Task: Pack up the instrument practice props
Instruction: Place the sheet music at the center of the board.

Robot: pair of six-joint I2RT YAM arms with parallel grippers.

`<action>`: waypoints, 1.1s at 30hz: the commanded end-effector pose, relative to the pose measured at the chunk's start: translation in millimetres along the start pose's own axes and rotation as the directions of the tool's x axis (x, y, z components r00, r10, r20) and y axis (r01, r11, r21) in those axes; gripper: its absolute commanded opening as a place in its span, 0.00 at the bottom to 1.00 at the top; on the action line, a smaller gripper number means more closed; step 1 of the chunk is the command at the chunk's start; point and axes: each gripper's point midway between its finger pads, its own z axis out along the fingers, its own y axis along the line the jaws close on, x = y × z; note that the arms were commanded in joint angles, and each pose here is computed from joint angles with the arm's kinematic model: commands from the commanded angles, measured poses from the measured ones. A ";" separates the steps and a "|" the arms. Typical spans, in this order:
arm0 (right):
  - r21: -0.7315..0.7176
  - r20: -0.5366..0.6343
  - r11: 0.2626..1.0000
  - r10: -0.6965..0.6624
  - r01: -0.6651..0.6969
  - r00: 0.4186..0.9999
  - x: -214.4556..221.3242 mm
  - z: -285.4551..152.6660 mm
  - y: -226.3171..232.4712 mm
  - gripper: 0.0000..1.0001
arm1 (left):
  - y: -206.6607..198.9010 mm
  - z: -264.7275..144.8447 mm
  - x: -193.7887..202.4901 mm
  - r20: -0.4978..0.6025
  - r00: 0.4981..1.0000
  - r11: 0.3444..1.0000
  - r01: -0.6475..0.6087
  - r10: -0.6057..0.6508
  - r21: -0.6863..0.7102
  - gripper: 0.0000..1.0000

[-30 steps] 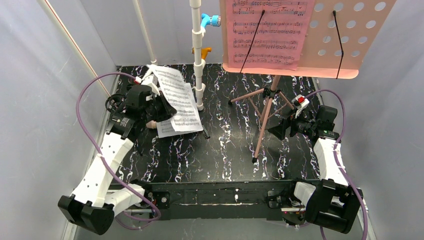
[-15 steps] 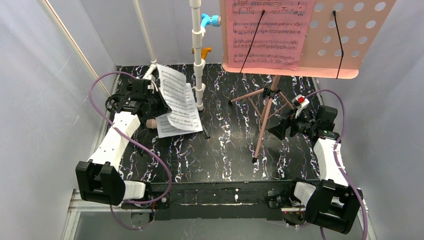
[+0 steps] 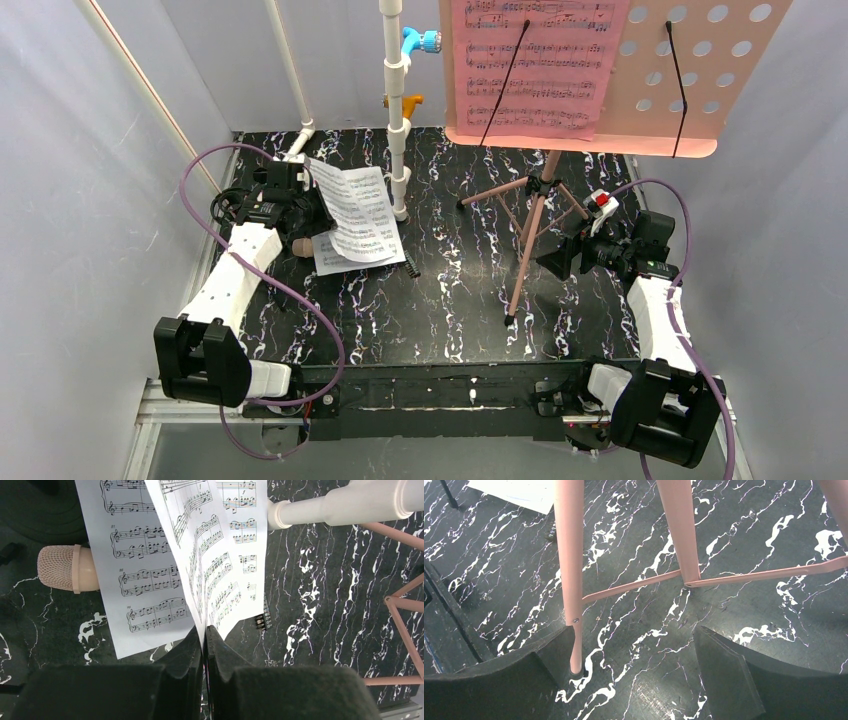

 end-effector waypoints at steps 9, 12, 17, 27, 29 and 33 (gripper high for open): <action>0.005 0.022 0.999 -0.053 0.052 0.998 -12.7 -3.2 -1.0 0.98 | 17.8 -5.9 2.4 -0.001 0.999 0.996 -0.051 0.052 -0.077 0.14; 0.005 0.022 0.999 -0.052 0.052 0.998 -12.9 -3.3 -0.9 0.98 | 20.4 -8.3 1.6 0.006 0.998 0.994 -0.056 0.057 -0.091 0.17; 0.006 0.022 0.998 -0.055 0.055 0.998 -12.9 -3.4 -1.1 0.99 | 24.5 -13.8 0.6 0.020 0.999 0.992 -0.048 0.051 -0.116 0.27; 0.009 0.019 0.998 -0.055 0.054 0.998 -12.3 -3.3 -1.7 1.00 | 25.4 -40.7 -2.3 0.073 0.996 0.991 -0.038 0.048 -0.126 0.78; 0.010 0.019 0.998 -0.055 0.055 0.998 -12.2 -3.3 -2.0 1.00 | 24.8 -48.5 -3.5 0.095 0.995 0.992 -0.033 0.045 -0.123 0.96; 0.011 0.017 0.998 -0.055 0.055 0.998 -11.7 -3.3 -2.3 1.00 | 23.4 -64.6 -5.1 0.131 0.990 0.993 -0.030 0.045 -0.115 0.98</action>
